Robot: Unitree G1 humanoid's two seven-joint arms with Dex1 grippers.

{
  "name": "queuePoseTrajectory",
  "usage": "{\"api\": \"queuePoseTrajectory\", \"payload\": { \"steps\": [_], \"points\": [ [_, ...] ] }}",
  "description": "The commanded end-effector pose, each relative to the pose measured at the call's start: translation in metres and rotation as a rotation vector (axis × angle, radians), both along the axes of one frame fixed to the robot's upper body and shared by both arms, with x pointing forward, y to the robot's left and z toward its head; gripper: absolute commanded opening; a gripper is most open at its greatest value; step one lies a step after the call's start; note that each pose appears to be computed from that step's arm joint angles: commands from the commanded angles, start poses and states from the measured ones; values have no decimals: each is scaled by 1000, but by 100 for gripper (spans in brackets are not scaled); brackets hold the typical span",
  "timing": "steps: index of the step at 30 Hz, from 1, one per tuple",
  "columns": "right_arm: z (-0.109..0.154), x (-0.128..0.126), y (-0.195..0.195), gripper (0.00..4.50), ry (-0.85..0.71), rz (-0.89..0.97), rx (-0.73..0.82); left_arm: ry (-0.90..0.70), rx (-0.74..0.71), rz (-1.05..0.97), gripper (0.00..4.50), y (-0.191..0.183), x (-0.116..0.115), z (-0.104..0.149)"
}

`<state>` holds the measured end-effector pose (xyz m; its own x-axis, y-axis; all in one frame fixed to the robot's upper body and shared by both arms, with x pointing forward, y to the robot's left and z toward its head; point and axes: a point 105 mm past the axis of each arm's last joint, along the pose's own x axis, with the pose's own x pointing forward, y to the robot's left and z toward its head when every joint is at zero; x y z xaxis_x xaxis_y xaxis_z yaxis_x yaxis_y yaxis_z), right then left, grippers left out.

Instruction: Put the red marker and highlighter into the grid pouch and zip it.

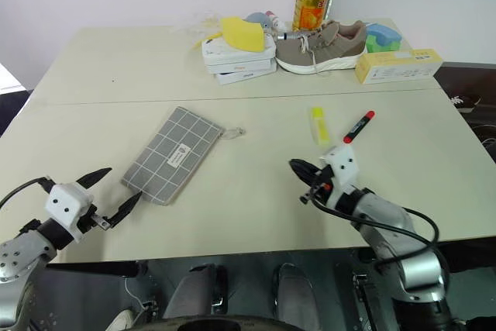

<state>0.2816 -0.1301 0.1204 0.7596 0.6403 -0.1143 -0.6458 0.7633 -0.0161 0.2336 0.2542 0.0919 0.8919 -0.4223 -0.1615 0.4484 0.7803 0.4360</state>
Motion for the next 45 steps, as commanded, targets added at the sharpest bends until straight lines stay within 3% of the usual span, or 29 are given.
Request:
{"api": "queuePoseTrajectory", "payload": {
  "steps": [1,6,14,21,26,32,35,45],
  "points": [
    [12,21,35,4,-71,12,-51,-18,85,-82,450,-10,1,-1],
    [18,53,98,4,-74,74,-68,3,128,-116,450,-12,0,-10],
    [2,73,164,4,19,113,-126,-20,151,-131,450,-11,0,-6],
    [-39,82,167,4,210,65,-169,-3,133,-113,450,-1,-9,4],
    [-36,81,169,4,230,72,-126,56,165,-135,450,9,-25,3],
    [-35,80,171,4,224,80,-126,52,244,-182,450,8,-26,1],
    [-34,79,172,4,222,82,-122,7,341,-211,450,3,-17,-4],
    [-29,77,178,4,209,89,-109,-115,452,-296,450,-31,4,-20]
  ]
}}
